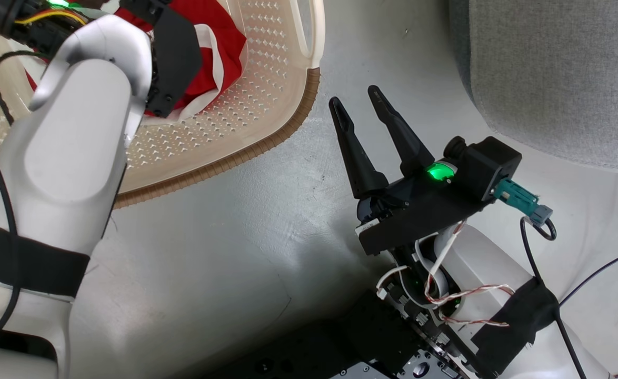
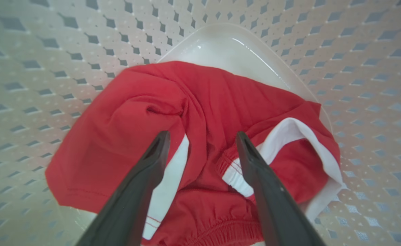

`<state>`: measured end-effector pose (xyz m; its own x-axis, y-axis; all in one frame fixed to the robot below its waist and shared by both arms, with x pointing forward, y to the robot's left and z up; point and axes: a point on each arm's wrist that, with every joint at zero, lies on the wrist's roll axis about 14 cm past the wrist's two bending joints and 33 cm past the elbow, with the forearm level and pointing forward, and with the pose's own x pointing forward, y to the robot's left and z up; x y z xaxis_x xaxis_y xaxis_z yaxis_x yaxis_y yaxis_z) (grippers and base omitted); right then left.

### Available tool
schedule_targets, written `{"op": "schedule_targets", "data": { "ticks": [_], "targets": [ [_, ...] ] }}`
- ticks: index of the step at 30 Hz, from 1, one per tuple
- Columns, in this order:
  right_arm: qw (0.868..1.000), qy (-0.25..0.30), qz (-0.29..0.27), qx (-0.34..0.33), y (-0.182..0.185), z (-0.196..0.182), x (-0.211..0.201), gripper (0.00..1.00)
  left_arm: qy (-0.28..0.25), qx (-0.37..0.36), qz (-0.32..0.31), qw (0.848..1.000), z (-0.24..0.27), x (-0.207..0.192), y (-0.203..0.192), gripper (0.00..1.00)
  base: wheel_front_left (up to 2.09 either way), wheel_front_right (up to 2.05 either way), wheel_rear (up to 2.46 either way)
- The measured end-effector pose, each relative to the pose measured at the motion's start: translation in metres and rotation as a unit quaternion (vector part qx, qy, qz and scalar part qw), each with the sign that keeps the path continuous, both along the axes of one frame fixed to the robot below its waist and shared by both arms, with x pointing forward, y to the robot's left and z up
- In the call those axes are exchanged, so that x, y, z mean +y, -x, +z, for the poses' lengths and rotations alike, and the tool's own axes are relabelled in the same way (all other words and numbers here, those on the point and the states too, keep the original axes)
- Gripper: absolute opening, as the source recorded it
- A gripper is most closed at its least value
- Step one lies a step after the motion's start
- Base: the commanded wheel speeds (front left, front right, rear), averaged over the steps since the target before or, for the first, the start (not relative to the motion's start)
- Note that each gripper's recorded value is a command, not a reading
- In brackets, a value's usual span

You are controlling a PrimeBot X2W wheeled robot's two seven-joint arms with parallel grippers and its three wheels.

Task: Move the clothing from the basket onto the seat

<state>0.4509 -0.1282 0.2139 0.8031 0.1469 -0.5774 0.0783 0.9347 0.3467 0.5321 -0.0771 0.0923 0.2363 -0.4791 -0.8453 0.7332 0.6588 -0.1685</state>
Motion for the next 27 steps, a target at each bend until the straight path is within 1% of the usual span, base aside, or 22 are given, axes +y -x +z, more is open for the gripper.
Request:
{"op": "schedule_targets", "data": {
  "ticks": [5,13,20,27],
  "targets": [
    [1.000,0.000,-0.001,0.002,0.000,-0.002,0.000,1.00,0.006,0.031,0.008,0.999,-0.006,-0.002,0.015,1.00,0.00,0.00,0.00],
    [1.000,0.002,0.001,0.003,0.000,-0.005,0.000,1.00,0.007,0.066,0.022,0.998,-0.012,-0.002,0.027,1.00,0.00,0.00,0.00],
    [1.000,0.008,0.001,0.007,0.002,-0.010,-0.003,1.00,-0.002,0.087,0.018,0.996,-0.020,-0.001,0.040,1.00,0.00,0.00,0.00],
    [1.000,0.006,0.005,0.008,0.002,-0.012,0.000,1.00,-0.012,0.096,0.018,0.995,-0.026,0.004,0.045,1.00,0.00,0.00,0.00]
  ]
}}
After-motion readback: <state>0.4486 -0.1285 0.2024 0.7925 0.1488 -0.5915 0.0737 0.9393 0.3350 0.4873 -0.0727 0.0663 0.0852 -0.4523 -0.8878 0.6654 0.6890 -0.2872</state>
